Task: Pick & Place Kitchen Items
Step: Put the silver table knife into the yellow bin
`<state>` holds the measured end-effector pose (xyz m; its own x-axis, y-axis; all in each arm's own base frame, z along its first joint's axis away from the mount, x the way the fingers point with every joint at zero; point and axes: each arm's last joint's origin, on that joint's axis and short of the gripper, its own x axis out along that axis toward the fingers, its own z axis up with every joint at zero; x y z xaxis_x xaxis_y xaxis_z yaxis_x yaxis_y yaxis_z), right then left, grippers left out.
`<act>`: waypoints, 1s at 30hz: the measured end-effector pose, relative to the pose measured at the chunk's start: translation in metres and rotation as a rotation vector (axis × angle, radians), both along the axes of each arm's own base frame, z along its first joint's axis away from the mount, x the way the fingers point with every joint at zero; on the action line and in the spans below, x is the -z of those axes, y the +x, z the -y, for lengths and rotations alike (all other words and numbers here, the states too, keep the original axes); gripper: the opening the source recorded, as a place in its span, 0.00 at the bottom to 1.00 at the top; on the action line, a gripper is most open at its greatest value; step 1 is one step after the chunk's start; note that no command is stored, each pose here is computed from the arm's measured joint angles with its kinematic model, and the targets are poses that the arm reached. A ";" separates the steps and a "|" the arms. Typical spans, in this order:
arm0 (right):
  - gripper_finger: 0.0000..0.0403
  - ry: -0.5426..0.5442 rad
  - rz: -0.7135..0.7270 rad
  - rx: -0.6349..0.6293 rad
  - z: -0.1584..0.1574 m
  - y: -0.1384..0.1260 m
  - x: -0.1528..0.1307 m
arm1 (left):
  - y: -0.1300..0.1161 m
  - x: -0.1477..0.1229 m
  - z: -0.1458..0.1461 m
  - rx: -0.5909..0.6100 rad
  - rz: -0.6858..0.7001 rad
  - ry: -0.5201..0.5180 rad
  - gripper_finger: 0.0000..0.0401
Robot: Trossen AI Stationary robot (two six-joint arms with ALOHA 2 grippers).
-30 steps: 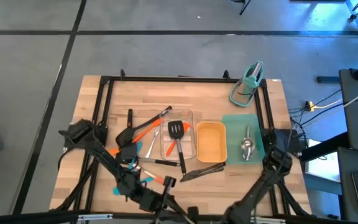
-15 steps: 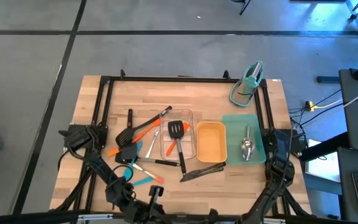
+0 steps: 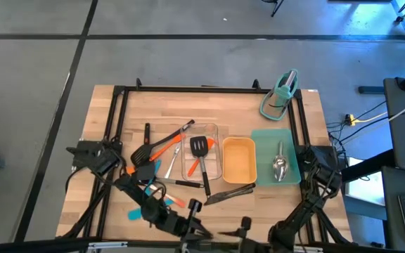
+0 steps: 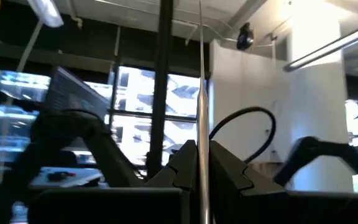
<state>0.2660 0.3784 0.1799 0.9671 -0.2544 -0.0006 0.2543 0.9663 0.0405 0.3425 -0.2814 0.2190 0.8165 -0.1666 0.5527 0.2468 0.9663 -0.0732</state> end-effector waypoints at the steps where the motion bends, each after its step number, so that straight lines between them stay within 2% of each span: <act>1: 0.45 -0.040 0.005 0.030 0.002 -0.001 -0.005 | 0.003 -0.002 -0.004 -0.008 0.002 0.006 0.04; 4: 0.45 -0.151 0.009 0.097 0.010 -0.002 -0.023 | 0.016 -0.005 -0.022 0.010 0.026 -0.011 0.04; 8: 0.45 -0.310 -0.015 0.139 0.019 -0.002 -0.048 | 0.037 -0.004 -0.051 0.112 0.032 -0.035 0.04; 11: 0.45 -0.361 -0.081 0.215 0.024 -0.005 -0.056 | 0.047 -0.004 -0.066 0.150 0.041 -0.023 0.04; 15: 0.45 -0.304 -0.083 0.257 0.039 -0.015 -0.047 | 0.049 0.003 -0.075 0.138 0.017 -0.012 0.04; 20: 0.45 -0.210 0.017 0.186 0.068 -0.029 -0.015 | 0.042 0.024 -0.090 0.050 -0.067 -0.045 0.04; 23: 0.45 -0.144 0.078 0.146 0.088 -0.029 -0.016 | 0.034 0.031 -0.099 -0.002 -0.113 -0.061 0.04; 26: 0.45 -0.146 0.095 0.125 0.105 -0.024 -0.015 | 0.024 0.035 -0.106 -0.044 -0.150 -0.081 0.04; 30: 0.45 -0.171 0.122 0.071 0.125 -0.013 -0.016 | 0.014 0.034 -0.113 -0.110 -0.170 -0.060 0.04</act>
<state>0.2534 0.2532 0.1964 0.9369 -0.3086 0.1642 0.3254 0.9415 -0.0876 0.3566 -0.1684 0.1853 0.9103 -0.0421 0.4119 0.1189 0.9795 -0.1625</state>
